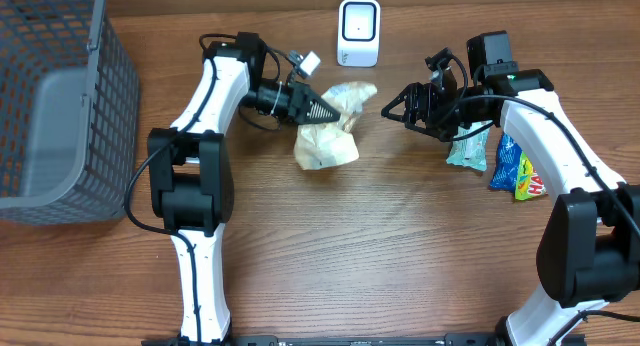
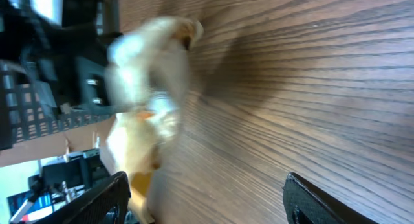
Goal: Scan the item barcode
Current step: 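Move the tan pouch to table center and open the left gripper, then retract the left gripper and lower the right gripper to the tan pouch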
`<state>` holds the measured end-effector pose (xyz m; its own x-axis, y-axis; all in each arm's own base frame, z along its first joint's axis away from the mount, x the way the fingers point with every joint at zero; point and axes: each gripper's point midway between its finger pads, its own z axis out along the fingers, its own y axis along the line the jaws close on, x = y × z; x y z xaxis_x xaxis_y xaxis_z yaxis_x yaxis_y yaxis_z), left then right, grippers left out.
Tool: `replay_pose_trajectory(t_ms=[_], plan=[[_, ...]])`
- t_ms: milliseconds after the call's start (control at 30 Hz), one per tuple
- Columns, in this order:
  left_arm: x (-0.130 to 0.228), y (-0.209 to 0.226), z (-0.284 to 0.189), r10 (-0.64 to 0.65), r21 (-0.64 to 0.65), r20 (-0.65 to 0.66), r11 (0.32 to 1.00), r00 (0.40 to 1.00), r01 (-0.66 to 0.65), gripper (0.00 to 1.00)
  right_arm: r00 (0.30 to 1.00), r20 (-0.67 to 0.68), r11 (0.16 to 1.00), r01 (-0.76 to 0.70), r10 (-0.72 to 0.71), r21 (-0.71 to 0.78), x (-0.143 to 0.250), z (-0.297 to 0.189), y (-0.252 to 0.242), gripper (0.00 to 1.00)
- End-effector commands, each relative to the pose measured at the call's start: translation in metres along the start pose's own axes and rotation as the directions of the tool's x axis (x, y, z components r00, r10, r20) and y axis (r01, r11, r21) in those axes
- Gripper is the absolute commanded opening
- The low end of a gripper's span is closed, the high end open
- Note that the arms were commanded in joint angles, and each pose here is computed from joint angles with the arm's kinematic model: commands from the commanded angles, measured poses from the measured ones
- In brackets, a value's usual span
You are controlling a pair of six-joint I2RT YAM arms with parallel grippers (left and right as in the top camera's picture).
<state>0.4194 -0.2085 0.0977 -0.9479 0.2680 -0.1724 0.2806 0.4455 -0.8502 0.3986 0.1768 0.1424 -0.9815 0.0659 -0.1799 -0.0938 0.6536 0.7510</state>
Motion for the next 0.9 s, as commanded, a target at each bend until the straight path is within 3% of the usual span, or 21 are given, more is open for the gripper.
replay_pose_trajectory(t_ms=[0, 100, 267, 400, 500, 633, 867], plan=[[0.012, 0.04, 0.011, -0.175, -0.297, -0.052, 0.943, 0.983, 0.153, 0.04, 0.998, 0.042, 0.999, 0.038, -0.039, 0.036, -0.011, -0.009, 0.006, 0.76], [0.011, 0.042, 0.018, -0.201, -0.34, -0.044, 0.924, 0.979, 0.174, 0.04, 0.998, 0.047, 0.997, 0.027, -0.031, 0.073, -0.011, -0.009, -0.001, 0.76], [0.016, 0.061, 0.02, -0.323, -0.512, 0.022, 0.809, 0.946, 0.288, 0.04, 0.997, 0.072, 0.988, -0.037, 0.026, 0.151, -0.013, -0.011, -0.015, 0.76], [0.02, 0.064, 0.022, -0.322, -0.565, 0.016, 0.778, 0.947, 0.275, 0.23, 0.997, 0.076, 0.988, -0.037, 0.026, 0.151, -0.015, -0.011, -0.015, 0.75], [0.018, 0.064, 0.01, -0.336, -0.605, 0.038, 0.742, 0.941, 0.289, 0.3, 0.996, 0.086, 0.984, -0.054, 0.04, 0.168, -0.016, -0.01, -0.017, 0.73], [-0.002, 0.051, -0.021, -0.308, -0.612, 0.095, 0.732, 0.946, 0.3, 0.37, 0.996, 0.092, 0.973, -0.029, 0.008, 0.228, -0.015, -0.003, -0.019, 0.72], [-0.045, 0.034, -0.137, -0.24, -0.609, 0.354, 0.675, 0.904, 0.417, 0.38, 0.987, 0.105, 0.929, 0.077, -0.123, 0.361, -0.019, 0.014, 0.007, 0.72]])
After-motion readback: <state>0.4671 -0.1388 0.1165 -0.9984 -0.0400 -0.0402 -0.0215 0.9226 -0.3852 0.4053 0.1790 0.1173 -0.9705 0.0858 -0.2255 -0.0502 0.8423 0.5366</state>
